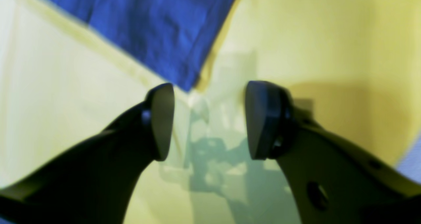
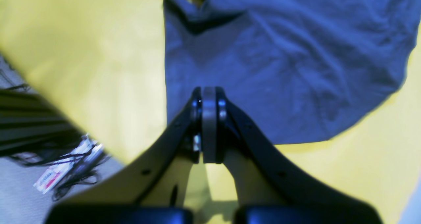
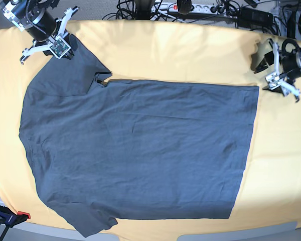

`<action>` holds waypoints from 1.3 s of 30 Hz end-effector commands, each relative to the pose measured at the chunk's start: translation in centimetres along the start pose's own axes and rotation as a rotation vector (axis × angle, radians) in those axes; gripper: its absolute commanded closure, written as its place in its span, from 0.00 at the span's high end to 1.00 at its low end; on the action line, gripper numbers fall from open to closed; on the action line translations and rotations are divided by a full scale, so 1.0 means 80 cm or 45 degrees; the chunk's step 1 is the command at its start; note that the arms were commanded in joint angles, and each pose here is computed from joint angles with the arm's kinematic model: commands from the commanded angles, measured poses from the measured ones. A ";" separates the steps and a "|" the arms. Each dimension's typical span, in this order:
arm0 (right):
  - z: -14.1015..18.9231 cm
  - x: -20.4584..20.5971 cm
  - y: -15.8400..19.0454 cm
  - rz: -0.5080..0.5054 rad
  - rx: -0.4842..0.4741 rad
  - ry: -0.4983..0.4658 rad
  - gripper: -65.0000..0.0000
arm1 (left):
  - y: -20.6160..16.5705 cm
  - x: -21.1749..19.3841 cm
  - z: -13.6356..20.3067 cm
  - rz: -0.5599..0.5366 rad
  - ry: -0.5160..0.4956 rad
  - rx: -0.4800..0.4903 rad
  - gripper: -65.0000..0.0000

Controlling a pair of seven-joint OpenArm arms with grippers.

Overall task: Fold the T-shirt properly
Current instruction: 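Lower both grippers and pinch the shoulder and collar-side corners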

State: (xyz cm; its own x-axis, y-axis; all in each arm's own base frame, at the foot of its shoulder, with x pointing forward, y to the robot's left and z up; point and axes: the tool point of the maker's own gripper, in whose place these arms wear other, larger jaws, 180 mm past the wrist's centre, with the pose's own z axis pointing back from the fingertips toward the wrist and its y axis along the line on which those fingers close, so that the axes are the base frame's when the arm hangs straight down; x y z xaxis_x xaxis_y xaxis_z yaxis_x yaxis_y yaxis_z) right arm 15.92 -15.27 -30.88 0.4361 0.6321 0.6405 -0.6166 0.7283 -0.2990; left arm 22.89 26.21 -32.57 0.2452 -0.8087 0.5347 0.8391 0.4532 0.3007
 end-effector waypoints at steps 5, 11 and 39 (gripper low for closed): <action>0.002 0.007 -0.009 0.001 -0.055 -0.027 0.00 | 0.016 0.009 -0.022 -0.223 0.038 0.001 0.56; 0.002 0.004 -0.010 0.011 -0.073 -0.009 0.00 | 0.022 0.010 -0.047 -0.398 0.103 -0.004 0.56; -0.011 -0.089 0.027 -0.009 0.116 0.271 0.54 | 0.062 0.014 -0.061 -0.412 0.112 0.074 0.00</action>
State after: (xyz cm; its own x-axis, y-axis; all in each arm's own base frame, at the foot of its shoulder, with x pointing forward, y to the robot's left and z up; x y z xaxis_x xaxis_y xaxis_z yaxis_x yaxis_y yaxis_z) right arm 11.71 -18.00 -37.30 0.5818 0.6679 0.4641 -0.6626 0.7202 -0.2058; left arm 29.09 25.21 -35.27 0.0208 -0.9389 0.3436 0.8624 0.1907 0.4689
